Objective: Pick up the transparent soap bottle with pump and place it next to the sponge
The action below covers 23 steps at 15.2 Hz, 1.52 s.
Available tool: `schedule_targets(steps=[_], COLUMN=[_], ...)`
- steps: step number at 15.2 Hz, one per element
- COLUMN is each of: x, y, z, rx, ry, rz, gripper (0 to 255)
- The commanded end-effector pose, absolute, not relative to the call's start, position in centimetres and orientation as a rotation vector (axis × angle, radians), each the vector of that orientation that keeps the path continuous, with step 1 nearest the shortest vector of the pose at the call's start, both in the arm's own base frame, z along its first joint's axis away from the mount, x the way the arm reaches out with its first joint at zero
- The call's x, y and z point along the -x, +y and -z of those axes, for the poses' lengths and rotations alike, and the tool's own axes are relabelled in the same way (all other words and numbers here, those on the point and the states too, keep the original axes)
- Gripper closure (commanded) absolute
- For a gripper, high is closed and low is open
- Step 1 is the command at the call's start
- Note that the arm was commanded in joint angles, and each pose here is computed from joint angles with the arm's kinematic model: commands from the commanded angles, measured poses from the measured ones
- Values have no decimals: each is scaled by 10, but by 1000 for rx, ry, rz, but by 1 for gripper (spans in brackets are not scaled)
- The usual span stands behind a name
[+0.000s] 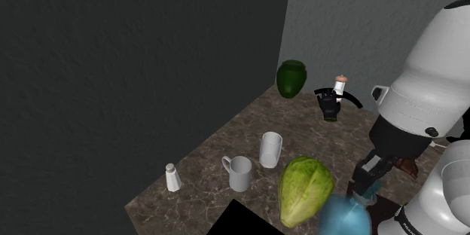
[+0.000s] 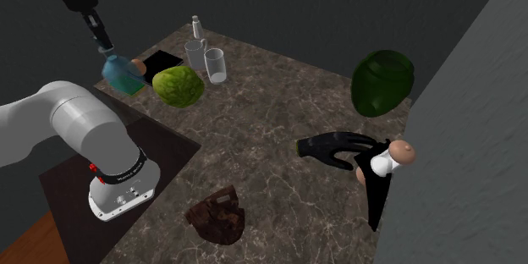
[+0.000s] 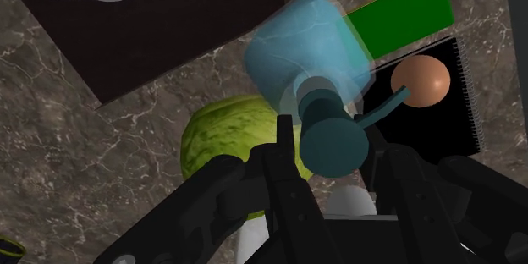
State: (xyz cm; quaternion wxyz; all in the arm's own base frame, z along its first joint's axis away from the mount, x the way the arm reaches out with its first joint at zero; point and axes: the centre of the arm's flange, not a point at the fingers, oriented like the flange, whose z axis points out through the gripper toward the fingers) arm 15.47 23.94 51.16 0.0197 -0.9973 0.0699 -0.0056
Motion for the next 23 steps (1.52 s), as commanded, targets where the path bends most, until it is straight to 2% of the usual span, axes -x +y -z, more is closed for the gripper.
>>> schedule_targets(steps=[1, 14, 22, 23], x=[-155, -155, -155, -156], y=[240, 240, 240, 240], z=[-501, -429, -429, -430], rx=[3094, 3094, 3094, 3094], ry=[217, 217, 217, 217], rz=[18, 18, 18, 18], gripper=[255, 255, 255, 0])
